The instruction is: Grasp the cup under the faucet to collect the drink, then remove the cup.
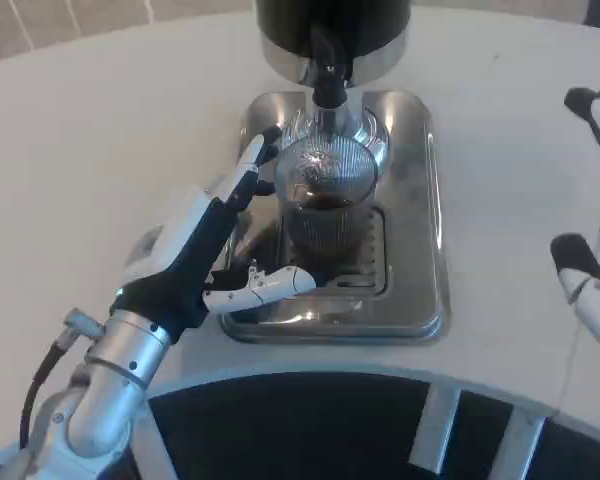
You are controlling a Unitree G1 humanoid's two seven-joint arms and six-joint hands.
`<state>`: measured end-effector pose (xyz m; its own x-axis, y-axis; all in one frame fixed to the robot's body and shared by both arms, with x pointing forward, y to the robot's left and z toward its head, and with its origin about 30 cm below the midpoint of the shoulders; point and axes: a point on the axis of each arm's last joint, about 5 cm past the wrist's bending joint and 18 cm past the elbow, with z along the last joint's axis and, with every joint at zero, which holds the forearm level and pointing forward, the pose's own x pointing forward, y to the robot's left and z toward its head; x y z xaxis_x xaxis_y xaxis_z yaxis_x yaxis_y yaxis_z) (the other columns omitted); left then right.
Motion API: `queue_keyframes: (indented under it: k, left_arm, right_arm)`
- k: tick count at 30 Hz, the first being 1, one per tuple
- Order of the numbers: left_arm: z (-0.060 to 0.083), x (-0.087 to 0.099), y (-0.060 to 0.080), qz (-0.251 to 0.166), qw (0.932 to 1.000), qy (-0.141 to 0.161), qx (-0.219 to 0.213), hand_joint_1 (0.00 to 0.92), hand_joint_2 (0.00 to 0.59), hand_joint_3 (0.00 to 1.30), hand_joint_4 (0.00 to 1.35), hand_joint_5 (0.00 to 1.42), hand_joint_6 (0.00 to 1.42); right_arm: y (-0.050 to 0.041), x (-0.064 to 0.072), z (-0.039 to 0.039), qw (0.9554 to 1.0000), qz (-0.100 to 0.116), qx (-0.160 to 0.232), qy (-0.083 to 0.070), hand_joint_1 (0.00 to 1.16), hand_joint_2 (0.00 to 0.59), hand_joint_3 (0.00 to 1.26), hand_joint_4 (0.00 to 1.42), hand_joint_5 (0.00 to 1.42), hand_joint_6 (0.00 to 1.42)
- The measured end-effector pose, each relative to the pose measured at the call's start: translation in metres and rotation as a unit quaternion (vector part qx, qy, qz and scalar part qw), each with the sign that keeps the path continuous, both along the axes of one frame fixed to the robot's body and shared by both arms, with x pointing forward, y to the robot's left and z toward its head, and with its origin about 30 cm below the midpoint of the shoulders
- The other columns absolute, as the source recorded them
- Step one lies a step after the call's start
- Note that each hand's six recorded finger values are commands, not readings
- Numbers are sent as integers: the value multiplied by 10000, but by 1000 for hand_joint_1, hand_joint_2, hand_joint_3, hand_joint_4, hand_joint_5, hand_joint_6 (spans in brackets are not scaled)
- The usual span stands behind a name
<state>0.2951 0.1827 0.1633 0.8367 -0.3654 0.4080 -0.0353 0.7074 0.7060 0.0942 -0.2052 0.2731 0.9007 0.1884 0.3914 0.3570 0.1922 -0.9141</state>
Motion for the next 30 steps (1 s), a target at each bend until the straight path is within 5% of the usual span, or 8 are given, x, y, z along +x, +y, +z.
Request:
queue_keyframes:
  k: [10, 30]
  left_arm:
    - [21, 104, -84, -12, 9999, 105, -120, 306, 44, 0, 0, 237, 83]
    - [-22, 173, -94, -8, 9994, 300, -158, 308, 45, 0, 0, 253, 96]
  right_arm:
    - [-32, -114, -77, 9992, -5, -388, 98, 153, 545, 0, 0, 0, 0]
    - [-61, -161, -200, 9915, -549, -304, 1136, 164, 549, 0, 0, 0, 0]
